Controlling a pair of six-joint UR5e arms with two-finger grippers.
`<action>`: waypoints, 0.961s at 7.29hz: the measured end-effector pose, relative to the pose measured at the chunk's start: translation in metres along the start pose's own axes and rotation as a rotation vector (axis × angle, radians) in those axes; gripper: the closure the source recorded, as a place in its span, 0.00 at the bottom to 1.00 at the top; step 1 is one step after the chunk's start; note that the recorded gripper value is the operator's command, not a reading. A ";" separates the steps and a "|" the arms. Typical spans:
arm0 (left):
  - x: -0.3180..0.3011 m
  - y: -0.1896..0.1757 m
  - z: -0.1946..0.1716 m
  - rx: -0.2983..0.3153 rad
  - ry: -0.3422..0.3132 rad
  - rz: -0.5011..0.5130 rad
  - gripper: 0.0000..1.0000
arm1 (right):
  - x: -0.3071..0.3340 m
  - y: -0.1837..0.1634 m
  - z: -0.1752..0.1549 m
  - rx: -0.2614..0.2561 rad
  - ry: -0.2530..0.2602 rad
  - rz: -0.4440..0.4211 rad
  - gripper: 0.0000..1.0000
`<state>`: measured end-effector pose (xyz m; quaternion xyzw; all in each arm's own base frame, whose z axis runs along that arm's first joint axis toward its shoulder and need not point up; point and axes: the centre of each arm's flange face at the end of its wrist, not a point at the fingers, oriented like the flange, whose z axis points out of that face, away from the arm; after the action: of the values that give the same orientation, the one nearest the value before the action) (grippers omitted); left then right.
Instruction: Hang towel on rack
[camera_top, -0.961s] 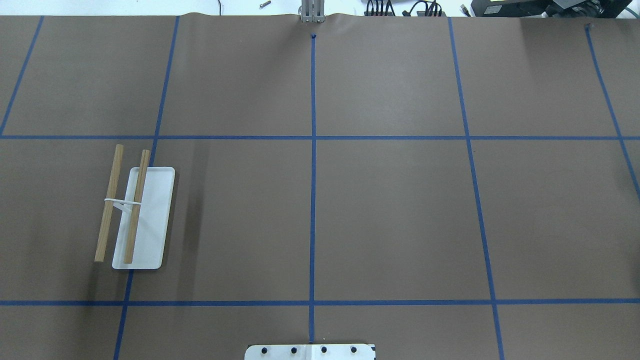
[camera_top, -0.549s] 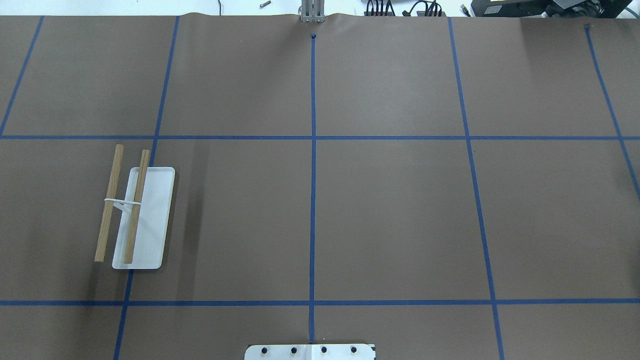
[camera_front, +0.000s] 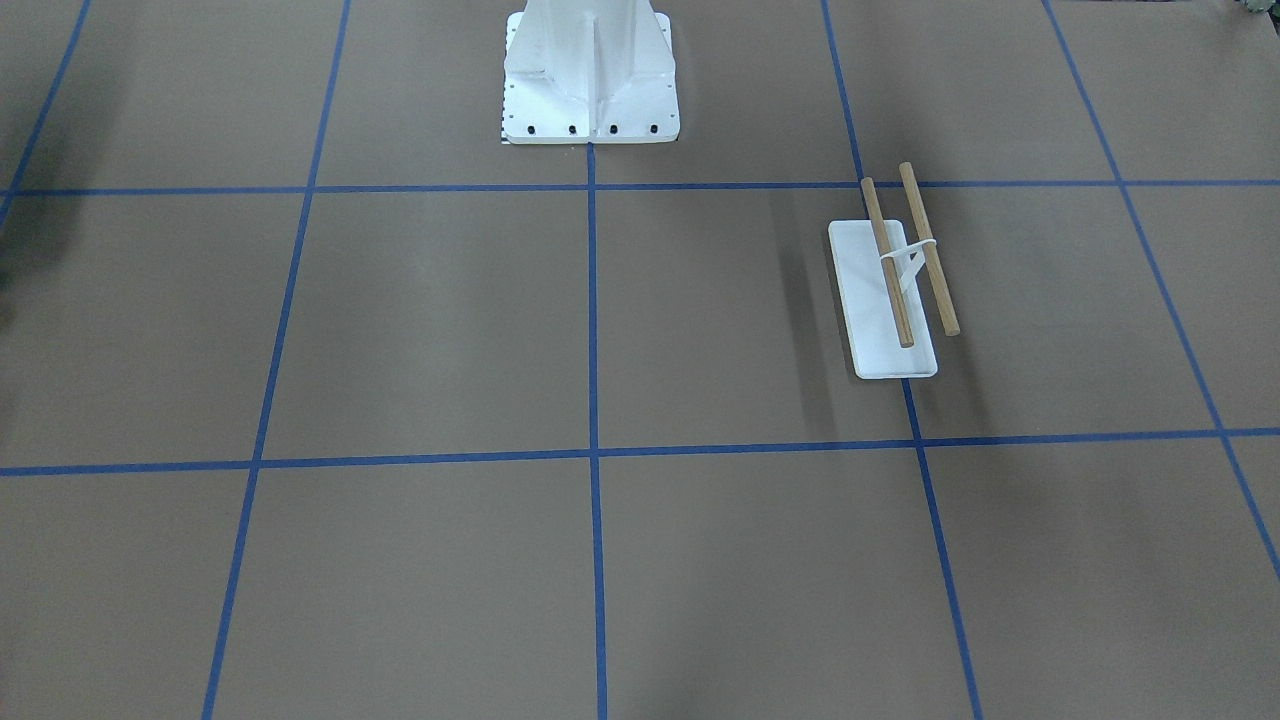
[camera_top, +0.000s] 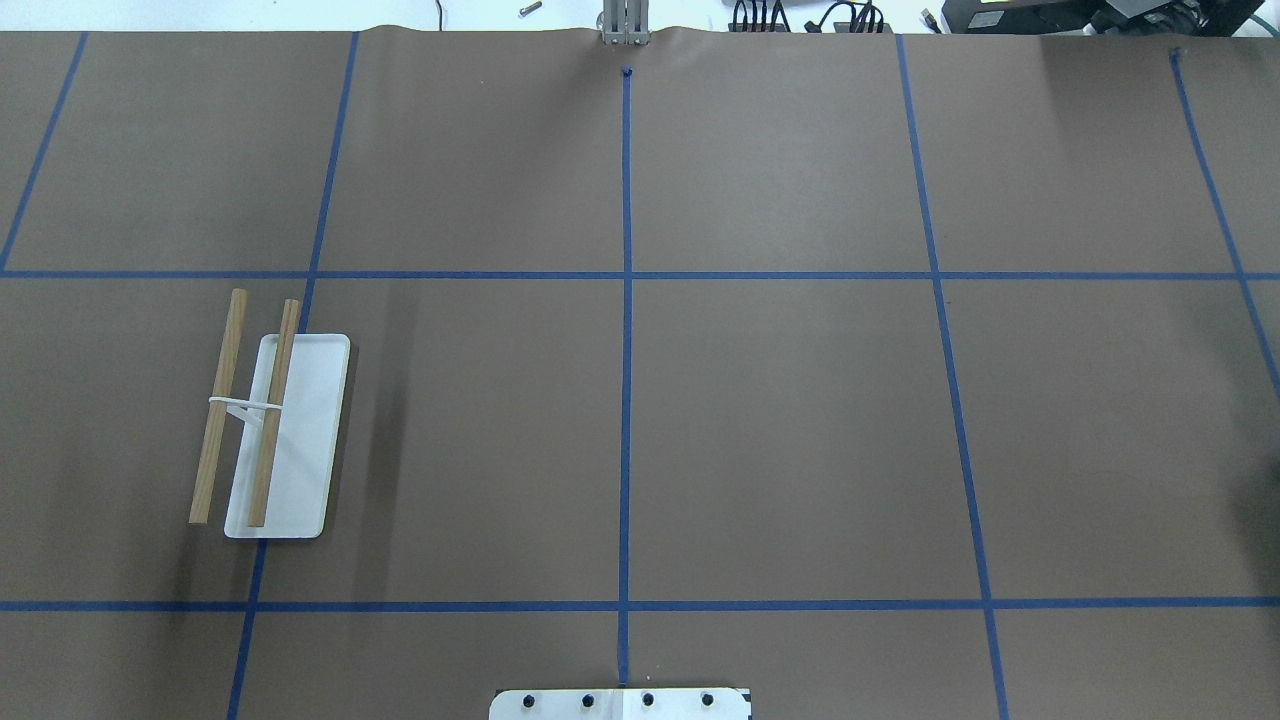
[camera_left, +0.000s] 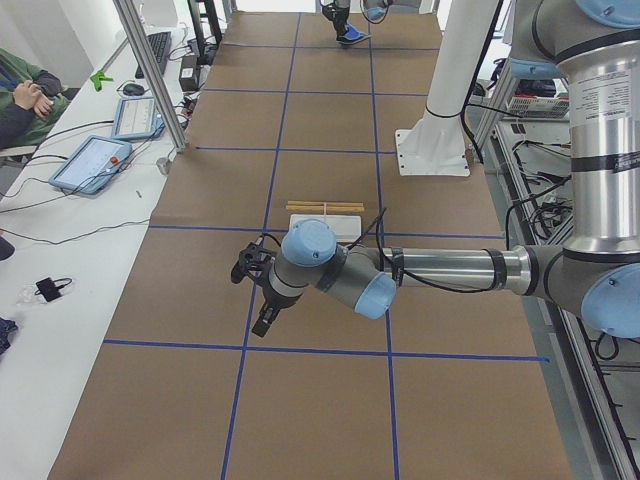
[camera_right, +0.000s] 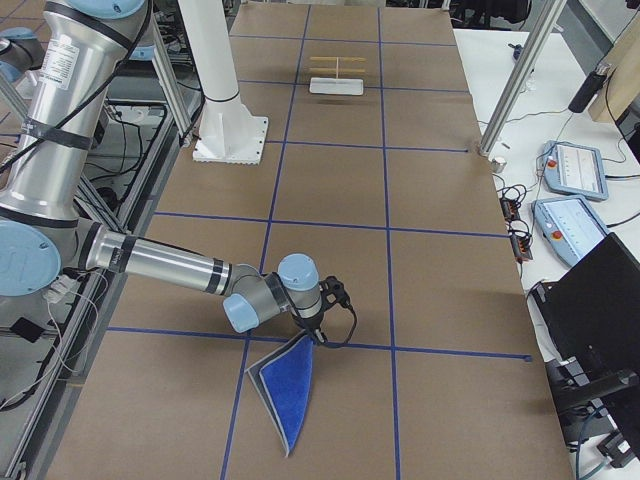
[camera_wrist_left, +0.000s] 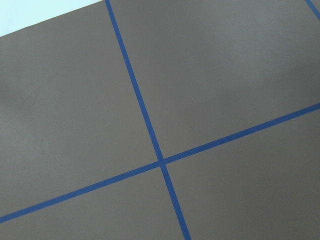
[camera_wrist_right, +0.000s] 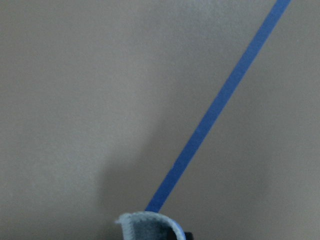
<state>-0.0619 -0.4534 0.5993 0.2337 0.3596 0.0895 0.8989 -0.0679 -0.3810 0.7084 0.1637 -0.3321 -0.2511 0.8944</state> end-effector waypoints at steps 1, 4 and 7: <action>0.001 -0.002 -0.001 0.008 0.000 0.008 0.01 | -0.004 -0.041 -0.010 0.057 -0.026 -0.031 1.00; 0.013 -0.017 -0.008 0.069 0.023 0.071 0.01 | -0.023 -0.157 -0.042 0.206 -0.047 -0.131 1.00; 0.034 -0.040 -0.018 0.118 0.131 0.038 0.01 | -0.058 -0.246 -0.088 0.338 -0.064 -0.190 1.00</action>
<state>-0.0494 -0.4704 0.5480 0.2866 0.4179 0.1002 0.8563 -0.1298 -0.5396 0.5018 0.3341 -0.3811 -0.2800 0.8153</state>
